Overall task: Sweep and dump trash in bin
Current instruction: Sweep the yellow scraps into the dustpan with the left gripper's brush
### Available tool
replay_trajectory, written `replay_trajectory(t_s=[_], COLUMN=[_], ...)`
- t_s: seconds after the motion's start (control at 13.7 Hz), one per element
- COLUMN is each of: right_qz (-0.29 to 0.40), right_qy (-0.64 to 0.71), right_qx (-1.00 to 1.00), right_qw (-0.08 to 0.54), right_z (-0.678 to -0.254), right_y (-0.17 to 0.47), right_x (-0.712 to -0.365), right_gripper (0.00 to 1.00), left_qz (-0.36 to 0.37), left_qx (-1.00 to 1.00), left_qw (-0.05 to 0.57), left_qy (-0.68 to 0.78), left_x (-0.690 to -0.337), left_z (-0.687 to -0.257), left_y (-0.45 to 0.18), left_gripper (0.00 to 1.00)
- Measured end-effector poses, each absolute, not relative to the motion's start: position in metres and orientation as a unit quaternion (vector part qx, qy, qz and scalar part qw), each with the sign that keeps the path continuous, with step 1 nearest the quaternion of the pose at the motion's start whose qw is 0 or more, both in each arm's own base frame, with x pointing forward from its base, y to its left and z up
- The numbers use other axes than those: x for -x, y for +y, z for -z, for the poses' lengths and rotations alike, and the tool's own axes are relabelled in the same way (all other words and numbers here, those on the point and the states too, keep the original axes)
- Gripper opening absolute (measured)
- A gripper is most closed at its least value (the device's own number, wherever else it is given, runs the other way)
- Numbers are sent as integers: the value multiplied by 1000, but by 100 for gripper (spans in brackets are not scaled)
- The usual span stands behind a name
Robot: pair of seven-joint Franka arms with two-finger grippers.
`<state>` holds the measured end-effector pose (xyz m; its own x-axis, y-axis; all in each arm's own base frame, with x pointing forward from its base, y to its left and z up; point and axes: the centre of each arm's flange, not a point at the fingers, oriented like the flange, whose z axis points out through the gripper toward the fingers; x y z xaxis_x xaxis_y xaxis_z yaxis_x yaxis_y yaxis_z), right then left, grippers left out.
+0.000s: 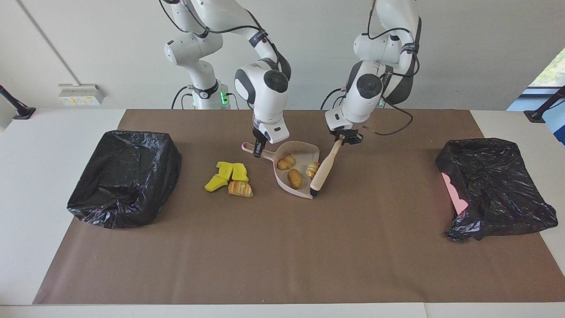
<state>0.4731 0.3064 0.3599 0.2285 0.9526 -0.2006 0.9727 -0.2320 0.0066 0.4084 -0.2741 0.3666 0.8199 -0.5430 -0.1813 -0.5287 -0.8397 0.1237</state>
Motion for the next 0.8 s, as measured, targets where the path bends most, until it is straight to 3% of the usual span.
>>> replay_trajectory(t_s=[0.22,0.8], right_qz=[77,77], right_qy=[616,616], right_qx=[-781,-781], right_qw=[65,65], right_z=[-359,-359], right_y=[306,306], right_x=[-473,-473], right_gripper=[31,31], left_qz=[104,143], left_qx=[-963,-988], left_qw=[25,-5], left_qy=[-247,-53], left_x=[-389,-399], left_z=[-373,-395], left_y=[-300,-277], left_gripper=[26,26])
